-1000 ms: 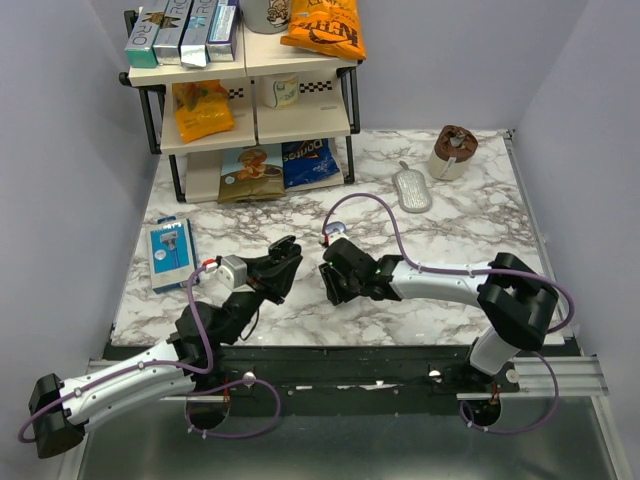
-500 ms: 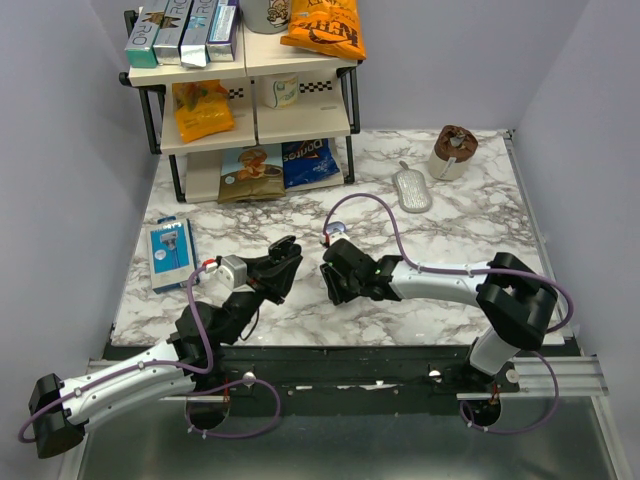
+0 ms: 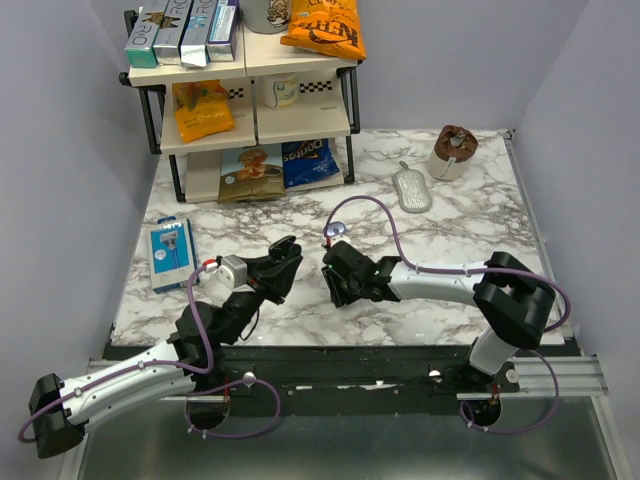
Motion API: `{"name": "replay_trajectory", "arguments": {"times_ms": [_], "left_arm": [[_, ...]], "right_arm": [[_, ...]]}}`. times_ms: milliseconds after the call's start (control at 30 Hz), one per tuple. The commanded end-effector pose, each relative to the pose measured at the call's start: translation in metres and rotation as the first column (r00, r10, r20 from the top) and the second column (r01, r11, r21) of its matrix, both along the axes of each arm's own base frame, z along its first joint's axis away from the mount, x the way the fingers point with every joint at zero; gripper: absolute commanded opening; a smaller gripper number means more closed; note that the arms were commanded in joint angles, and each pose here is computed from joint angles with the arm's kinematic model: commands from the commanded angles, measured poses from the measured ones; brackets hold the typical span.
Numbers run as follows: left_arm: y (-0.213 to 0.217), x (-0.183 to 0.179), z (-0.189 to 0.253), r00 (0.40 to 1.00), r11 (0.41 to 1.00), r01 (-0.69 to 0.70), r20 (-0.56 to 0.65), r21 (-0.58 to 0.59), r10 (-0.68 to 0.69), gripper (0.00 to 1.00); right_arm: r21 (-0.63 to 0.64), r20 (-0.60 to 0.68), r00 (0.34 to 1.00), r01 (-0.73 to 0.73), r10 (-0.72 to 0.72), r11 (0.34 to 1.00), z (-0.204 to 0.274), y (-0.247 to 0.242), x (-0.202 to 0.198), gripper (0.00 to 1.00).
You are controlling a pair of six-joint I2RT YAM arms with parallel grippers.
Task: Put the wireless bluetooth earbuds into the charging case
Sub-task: Pick up the earbud from the center of the board.
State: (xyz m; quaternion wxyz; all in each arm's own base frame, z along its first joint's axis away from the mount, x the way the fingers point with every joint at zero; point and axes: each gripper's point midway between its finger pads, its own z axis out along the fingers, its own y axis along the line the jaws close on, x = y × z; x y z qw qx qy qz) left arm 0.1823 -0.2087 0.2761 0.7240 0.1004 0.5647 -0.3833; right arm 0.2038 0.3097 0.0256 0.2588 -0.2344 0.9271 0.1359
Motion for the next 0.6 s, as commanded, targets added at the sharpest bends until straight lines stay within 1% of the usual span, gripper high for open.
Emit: {"name": "replay_trajectory", "arguments": {"times_ms": [0,133,333,433,500,567], "left_arm": [[0.002,0.000,0.001,1.000,1.000,-0.004,-0.001,-0.019,0.004,0.00],[0.001,0.000,0.000,1.000,1.000,-0.002,-0.003,-0.017,0.002,0.00],[0.001,0.000,0.000,1.000,1.000,-0.002,-0.004,-0.023,0.002,0.00],[0.003,-0.001,0.000,1.000,1.000,-0.004,-0.002,-0.027,0.004,0.00],[0.004,-0.001,0.001,1.000,1.000,-0.005,0.000,-0.030,0.005,0.00],[0.005,0.000,0.001,1.000,0.999,-0.010,0.002,-0.032,0.010,0.00]], "right_arm": [[-0.085,-0.010,1.000,0.026,-0.027,0.996,-0.017,-0.018,-0.004,0.47],[-0.103,0.002,1.000,0.019,-0.019,0.994,-0.017,-0.021,-0.002,0.38],[-0.148,0.039,0.999,-0.004,0.010,0.989,-0.016,-0.030,0.002,0.29],[-0.139,0.078,0.995,-0.045,0.057,0.989,-0.007,-0.032,0.003,0.24],[-0.135,0.123,0.981,-0.135,0.151,0.982,0.005,-0.029,0.005,0.22],[-0.177,0.143,0.964,-0.199,0.225,0.964,0.006,-0.034,0.005,0.21]]}}
